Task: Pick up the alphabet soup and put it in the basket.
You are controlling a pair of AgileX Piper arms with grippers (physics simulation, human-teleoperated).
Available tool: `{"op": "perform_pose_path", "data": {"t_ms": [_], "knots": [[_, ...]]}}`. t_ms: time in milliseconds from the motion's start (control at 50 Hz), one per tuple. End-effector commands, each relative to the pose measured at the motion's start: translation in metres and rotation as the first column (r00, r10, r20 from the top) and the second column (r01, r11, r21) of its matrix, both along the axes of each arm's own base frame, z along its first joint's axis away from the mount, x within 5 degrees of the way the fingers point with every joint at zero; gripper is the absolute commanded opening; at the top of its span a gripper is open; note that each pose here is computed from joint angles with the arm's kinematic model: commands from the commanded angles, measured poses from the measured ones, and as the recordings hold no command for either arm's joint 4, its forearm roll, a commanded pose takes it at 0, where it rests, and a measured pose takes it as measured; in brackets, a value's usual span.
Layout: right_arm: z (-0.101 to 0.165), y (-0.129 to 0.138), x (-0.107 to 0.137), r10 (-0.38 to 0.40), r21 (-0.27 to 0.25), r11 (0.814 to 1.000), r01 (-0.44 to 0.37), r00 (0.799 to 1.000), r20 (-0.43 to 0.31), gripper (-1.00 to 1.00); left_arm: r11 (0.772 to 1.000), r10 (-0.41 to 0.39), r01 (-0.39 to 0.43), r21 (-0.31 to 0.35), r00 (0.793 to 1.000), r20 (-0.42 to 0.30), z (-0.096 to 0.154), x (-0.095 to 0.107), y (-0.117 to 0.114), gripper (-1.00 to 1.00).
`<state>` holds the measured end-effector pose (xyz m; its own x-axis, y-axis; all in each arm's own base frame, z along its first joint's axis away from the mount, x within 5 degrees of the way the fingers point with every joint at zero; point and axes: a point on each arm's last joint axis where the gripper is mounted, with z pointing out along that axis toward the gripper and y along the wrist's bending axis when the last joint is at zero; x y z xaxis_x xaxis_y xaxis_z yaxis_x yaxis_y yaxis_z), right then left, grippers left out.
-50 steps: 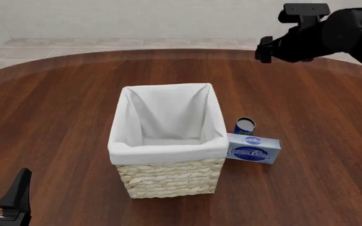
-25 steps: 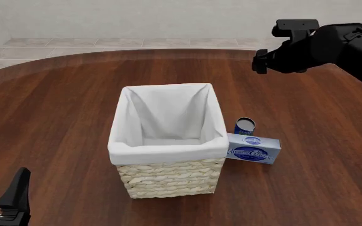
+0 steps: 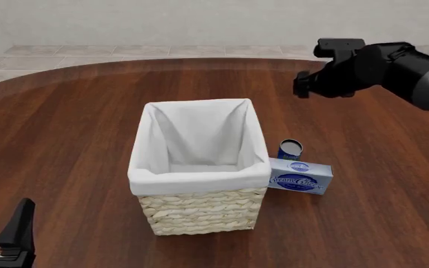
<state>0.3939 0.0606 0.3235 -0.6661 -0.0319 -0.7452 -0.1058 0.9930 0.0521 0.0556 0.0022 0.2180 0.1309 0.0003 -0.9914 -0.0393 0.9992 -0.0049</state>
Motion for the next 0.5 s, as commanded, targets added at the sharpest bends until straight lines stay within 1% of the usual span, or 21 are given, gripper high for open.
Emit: {"op": "perform_pose_path", "data": {"t_ms": [20,200,500], "knots": [[-0.014,0.005,0.007,0.000,0.006,1.000,0.000,1.000,-0.030,1.00,1.000,0.005,-0.005,-0.004,1.000,0.003,0.000,0.000,0.000,1.00],[-0.026,0.008,0.009,-0.004,0.013,1.000,0.004,0.999,-0.052,1.00,1.000,0.007,-0.007,-0.008,1.000,0.003,0.000,0.000,0.000,1.00],[-0.041,0.008,0.010,-0.002,0.005,1.000,0.003,0.997,-0.078,1.00,1.000,0.006,-0.006,-0.007,1.000,0.002,0.000,0.000,0.000,1.00]]}}
